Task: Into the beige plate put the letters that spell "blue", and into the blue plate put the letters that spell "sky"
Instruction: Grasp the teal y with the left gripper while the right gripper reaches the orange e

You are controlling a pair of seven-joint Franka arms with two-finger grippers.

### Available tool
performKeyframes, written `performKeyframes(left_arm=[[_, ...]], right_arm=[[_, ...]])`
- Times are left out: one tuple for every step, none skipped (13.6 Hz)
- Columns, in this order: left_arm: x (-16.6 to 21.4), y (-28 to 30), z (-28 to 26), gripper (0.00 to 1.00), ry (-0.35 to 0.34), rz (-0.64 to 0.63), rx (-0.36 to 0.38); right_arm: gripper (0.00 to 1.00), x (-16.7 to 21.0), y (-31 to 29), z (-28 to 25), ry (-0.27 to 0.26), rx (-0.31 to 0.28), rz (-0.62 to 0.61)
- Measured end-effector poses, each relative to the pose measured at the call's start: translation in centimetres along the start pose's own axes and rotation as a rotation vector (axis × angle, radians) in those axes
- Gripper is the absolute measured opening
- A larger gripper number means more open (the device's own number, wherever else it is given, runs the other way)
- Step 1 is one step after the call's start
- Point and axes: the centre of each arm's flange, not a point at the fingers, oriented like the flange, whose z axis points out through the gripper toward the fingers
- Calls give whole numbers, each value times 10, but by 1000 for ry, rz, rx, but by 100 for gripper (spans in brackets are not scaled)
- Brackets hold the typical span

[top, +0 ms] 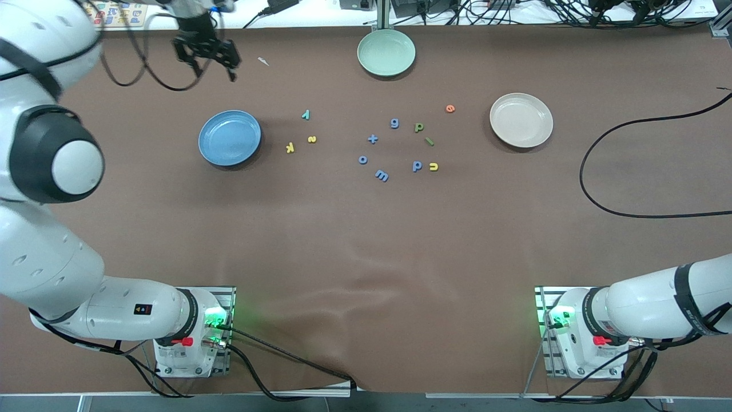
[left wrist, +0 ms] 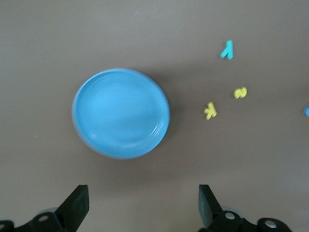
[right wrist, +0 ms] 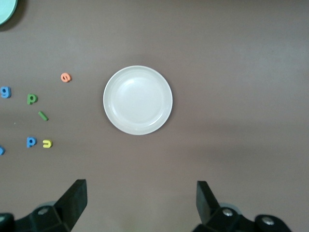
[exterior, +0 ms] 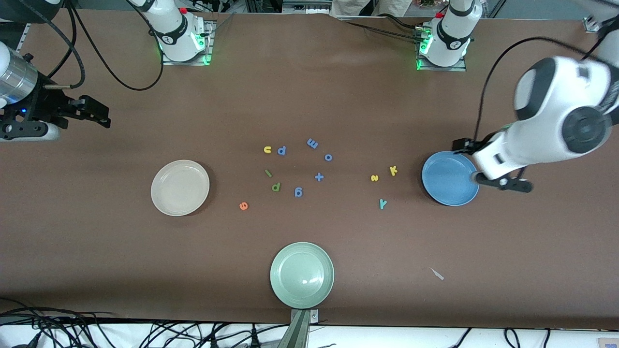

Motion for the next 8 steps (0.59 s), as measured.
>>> performKeyframes(left_arm=[[11,14,14,100,5,-9,3],[19,28,27,100,9,-26,5],[27,43,39,100,20,-53,7],[34,59,49,100,36,-84,8],[41,77,61,100,52,-115,8],[48,98,74,100,72,-144,6],[54,117,88,100,92,-166,1],[60,132,103,100,110,-185,-4]], right_arm=[[100,2,0,1,5,-1,0],[100,3,0,3,3,-1,0],[100,4,0,7,-4,-2,-1],[100,7,-1,14,-18,-4,-4],[100,12,-2,25,-37,-7,-14],[100,16,-4,37,-58,-7,-29],[100,21,-10,48,-74,-7,-44],[100,26,-21,58,-81,-4,-62]])
